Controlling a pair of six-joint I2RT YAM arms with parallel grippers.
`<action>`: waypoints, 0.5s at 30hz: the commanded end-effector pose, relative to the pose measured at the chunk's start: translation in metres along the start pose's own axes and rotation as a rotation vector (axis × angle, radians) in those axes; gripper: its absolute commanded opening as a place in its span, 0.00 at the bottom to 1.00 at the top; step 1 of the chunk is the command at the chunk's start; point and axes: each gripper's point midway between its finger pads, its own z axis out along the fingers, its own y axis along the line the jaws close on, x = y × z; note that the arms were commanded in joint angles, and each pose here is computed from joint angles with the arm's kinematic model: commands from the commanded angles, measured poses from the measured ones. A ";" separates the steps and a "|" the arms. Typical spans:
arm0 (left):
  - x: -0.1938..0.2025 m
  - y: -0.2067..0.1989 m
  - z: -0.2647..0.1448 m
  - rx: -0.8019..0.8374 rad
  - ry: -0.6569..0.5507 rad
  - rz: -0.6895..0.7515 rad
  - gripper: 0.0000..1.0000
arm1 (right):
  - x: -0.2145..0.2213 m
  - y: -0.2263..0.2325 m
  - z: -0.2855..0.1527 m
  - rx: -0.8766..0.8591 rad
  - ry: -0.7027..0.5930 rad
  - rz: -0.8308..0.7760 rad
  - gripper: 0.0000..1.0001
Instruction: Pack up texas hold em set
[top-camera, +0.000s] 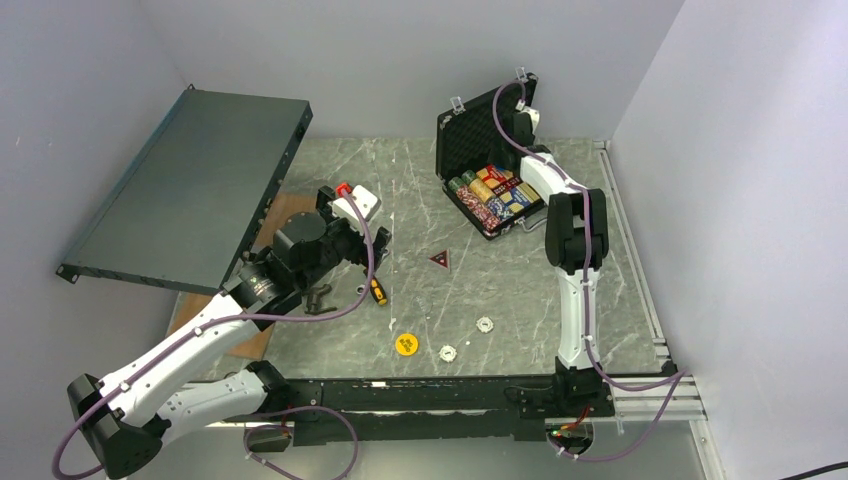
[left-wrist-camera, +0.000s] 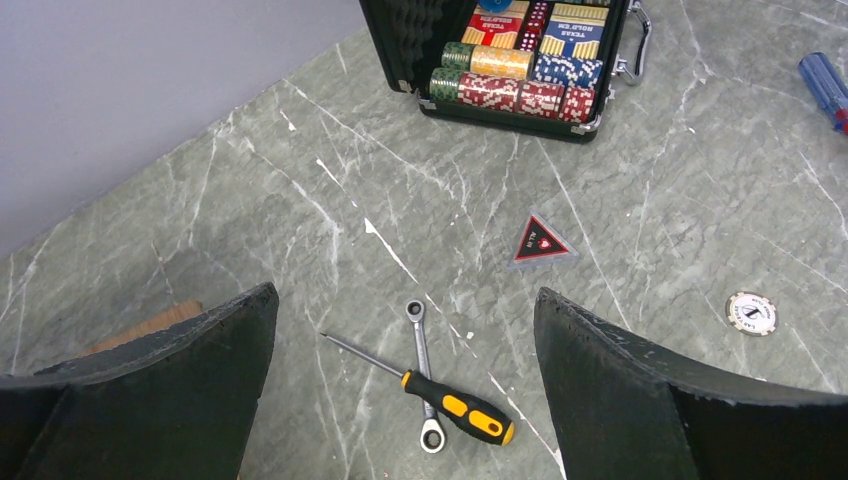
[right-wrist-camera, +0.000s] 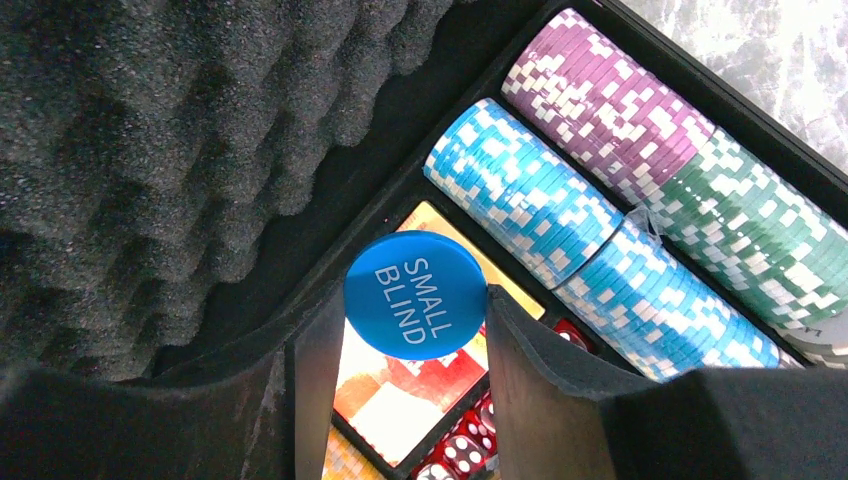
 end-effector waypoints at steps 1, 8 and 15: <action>-0.025 0.000 -0.004 0.009 -0.070 -0.014 0.99 | -0.013 0.001 0.005 0.007 -0.023 -0.017 0.45; -0.023 0.000 -0.003 0.004 -0.067 -0.008 0.99 | -0.008 -0.002 0.008 0.023 -0.011 -0.021 0.49; -0.023 0.000 -0.003 0.006 -0.065 -0.004 0.99 | -0.020 0.001 0.003 0.020 -0.014 -0.035 0.73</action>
